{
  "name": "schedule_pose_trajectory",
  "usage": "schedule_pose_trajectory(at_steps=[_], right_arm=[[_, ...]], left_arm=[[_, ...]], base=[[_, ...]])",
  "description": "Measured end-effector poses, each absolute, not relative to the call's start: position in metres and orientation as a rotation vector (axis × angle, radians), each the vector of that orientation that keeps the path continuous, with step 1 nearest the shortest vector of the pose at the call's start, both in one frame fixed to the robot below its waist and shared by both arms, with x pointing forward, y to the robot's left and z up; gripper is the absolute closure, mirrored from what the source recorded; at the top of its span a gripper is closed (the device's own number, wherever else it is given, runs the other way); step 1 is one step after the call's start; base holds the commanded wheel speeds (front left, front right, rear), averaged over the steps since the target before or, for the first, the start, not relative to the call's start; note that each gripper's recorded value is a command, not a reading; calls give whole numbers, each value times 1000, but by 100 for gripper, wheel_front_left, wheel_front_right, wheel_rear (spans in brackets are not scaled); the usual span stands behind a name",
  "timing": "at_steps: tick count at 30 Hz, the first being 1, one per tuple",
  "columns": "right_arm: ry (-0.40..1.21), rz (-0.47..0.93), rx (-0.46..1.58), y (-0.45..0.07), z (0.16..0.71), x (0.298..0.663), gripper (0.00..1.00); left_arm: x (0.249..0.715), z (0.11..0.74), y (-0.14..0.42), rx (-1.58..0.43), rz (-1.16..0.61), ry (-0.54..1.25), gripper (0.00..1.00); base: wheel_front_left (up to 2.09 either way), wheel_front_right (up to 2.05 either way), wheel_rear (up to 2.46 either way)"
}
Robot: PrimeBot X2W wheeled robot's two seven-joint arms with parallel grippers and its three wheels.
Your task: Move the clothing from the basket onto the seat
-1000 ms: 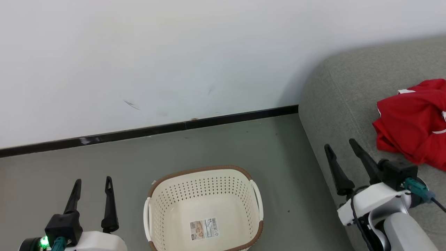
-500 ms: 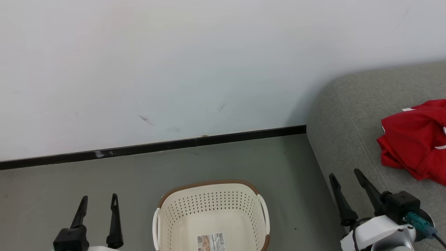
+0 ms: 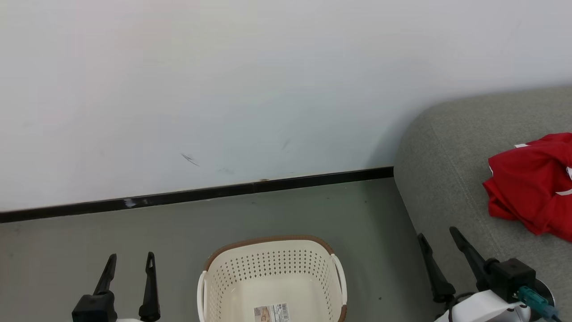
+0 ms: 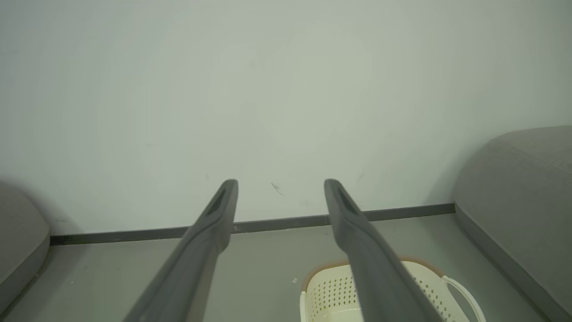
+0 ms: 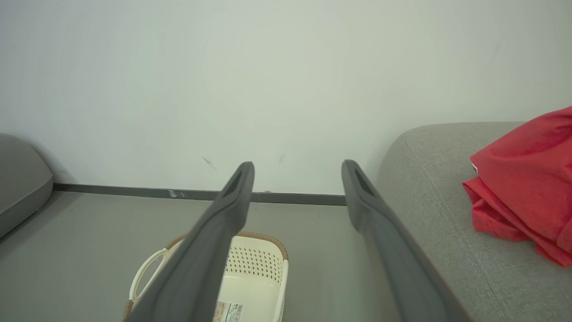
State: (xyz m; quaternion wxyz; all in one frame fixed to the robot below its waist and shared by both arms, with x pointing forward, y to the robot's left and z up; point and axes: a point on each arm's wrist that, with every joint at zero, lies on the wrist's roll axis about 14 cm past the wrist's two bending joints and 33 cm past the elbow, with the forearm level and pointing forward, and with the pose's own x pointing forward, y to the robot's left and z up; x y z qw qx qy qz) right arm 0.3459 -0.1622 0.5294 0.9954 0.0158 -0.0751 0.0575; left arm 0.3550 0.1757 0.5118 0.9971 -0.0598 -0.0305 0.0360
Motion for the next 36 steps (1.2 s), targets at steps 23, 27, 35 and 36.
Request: schedule_pose_trajectory(at_steps=[23,27,35,36], right_arm=[[-109,120,43,-158,516,340,100],[-52,123,56,-155,498,332,100],[-60,123,146,-151,500,328,100],[-59,124,161,-151,500,327,100]], left_arm=[[354,491,177,-110,81,5,100],[347,476,170,-136,82,52,100],[348,471,172,-232,93,88,100],[348,470,173,-247,95,94,100]], base=[[0,0,0],[0,0,0],[0,0,0],[0,0,0]])
